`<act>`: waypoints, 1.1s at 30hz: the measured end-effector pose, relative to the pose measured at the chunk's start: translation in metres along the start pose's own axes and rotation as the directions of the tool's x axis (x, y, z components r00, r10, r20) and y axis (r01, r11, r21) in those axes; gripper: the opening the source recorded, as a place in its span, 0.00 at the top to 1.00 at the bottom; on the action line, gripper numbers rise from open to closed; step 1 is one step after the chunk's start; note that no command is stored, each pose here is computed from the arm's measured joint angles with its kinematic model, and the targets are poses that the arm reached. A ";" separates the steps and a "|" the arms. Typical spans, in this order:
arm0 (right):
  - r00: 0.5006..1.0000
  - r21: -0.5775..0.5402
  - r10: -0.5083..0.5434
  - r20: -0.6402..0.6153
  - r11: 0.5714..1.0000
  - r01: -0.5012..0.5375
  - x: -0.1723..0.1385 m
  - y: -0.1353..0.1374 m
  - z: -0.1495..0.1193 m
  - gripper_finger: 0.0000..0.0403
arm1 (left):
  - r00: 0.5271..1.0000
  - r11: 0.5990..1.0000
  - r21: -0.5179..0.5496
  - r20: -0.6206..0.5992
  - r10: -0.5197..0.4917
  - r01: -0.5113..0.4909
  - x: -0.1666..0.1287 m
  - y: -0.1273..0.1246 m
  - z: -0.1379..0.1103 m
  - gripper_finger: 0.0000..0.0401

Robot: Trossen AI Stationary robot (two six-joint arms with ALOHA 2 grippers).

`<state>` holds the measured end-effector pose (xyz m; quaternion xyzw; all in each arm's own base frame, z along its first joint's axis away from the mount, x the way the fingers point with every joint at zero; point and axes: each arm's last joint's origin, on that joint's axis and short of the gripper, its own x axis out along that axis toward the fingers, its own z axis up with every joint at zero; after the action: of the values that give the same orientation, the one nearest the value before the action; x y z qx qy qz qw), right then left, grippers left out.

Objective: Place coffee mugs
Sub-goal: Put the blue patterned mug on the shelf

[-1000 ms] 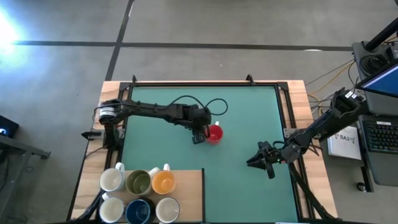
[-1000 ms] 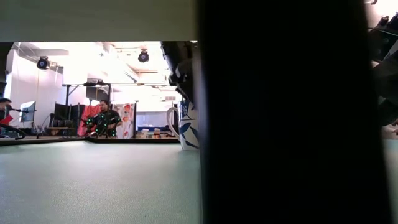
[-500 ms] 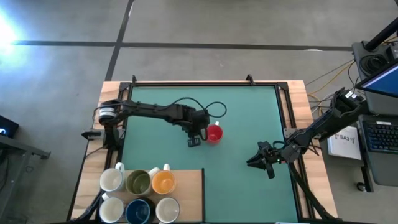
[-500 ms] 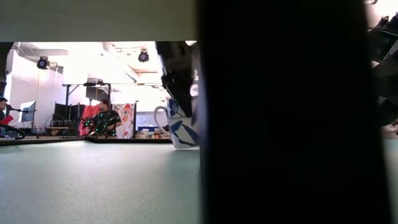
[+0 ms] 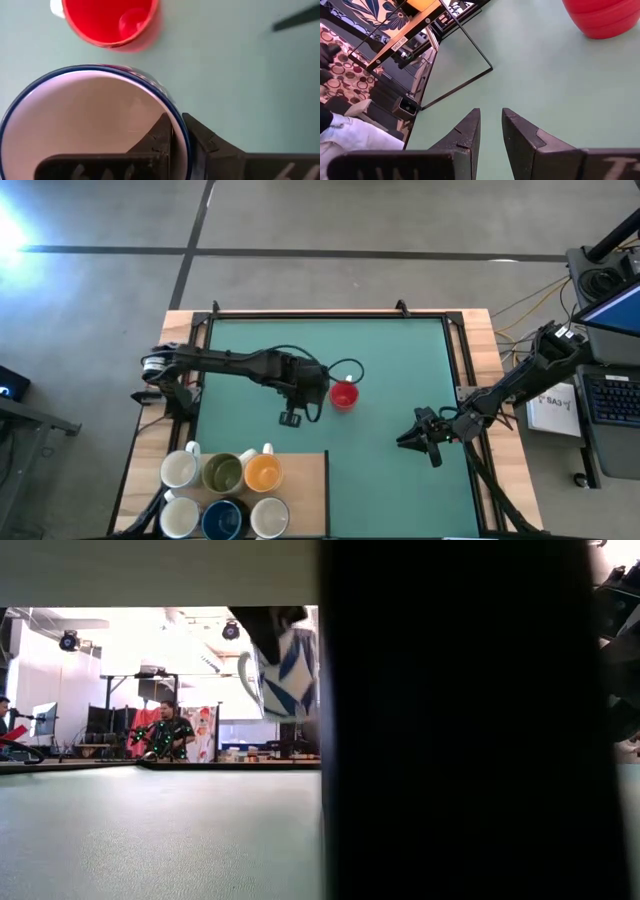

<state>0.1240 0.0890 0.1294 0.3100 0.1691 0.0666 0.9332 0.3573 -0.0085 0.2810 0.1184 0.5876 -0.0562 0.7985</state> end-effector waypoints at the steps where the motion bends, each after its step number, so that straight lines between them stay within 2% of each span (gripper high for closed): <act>1: 1.000 0.000 0.000 0.001 1.000 0.000 0.000 0.000 0.000 0.83 | 1.000 1.000 0.024 0.003 -0.004 0.004 -0.006 -0.004 0.000 0.98; 14: 1.000 0.000 0.000 0.000 1.000 0.000 0.000 0.000 0.000 0.83 | 0.987 0.980 0.192 0.144 -0.074 0.045 -0.097 -0.065 0.013 0.98; 19: 1.000 0.000 0.000 0.000 1.000 0.000 0.000 0.000 0.000 0.83 | 0.972 0.965 0.255 0.207 -0.111 0.056 -0.123 -0.090 0.018 0.97; 27: 1.000 0.000 0.000 0.001 1.000 0.000 0.000 0.000 0.000 0.83 | 0.961 0.961 0.260 0.232 -0.154 0.091 -0.137 -0.118 0.023 0.97; 33: 1.000 0.000 0.000 0.000 1.000 0.000 0.000 0.000 0.000 0.83 | 0.949 0.941 0.317 0.241 -0.202 0.120 -0.137 -0.147 0.030 0.97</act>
<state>0.1239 0.0889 0.1294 0.3100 0.1690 0.0665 0.9332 0.3097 -0.1652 0.4021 0.1799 0.4658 -0.2254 0.8366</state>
